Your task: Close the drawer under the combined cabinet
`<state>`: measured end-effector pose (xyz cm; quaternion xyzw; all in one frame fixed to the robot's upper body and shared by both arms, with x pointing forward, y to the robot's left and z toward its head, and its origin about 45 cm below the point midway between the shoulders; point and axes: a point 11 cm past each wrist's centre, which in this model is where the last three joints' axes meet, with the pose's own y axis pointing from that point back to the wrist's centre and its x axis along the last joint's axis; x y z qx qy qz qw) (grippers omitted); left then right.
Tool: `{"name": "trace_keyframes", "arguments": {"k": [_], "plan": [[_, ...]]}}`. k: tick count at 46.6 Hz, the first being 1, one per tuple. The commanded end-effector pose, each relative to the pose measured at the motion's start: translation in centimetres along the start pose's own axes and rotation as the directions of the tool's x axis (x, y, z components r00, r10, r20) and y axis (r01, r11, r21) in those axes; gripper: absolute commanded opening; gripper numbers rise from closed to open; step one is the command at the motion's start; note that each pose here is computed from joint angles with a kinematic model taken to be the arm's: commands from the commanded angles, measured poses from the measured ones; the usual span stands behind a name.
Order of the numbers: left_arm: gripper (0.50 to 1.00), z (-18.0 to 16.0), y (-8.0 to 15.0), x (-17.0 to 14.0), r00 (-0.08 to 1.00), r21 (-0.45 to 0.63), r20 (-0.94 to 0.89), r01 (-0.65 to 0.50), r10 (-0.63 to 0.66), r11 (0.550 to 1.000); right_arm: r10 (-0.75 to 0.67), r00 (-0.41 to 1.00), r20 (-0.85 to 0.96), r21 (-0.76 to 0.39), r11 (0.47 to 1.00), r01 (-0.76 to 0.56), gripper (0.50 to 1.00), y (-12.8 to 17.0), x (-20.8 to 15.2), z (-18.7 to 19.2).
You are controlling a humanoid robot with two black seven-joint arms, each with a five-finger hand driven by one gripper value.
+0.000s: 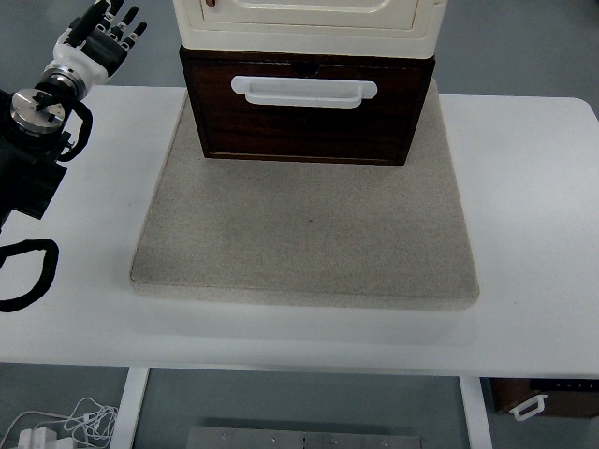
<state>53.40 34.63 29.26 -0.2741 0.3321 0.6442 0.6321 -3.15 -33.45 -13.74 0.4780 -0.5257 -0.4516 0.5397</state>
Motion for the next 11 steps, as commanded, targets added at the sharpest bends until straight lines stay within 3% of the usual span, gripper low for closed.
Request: {"name": "trace_keyframes", "arguments": {"k": [1,11], "plan": [[1.0,-0.5,-0.1,-0.3,1.0,0.006,-0.003,0.005,-0.005,1.0,0.0,1.0,0.004,0.0,1.0,0.0,0.952,0.0,0.0,0.0],[1.0,-1.9,-0.3,-0.8,1.0,0.018,-0.012,0.013,-0.013,1.0,-0.003,1.0,0.007,0.002,1.0,0.003,0.952,0.0,0.0,-0.1]]}}
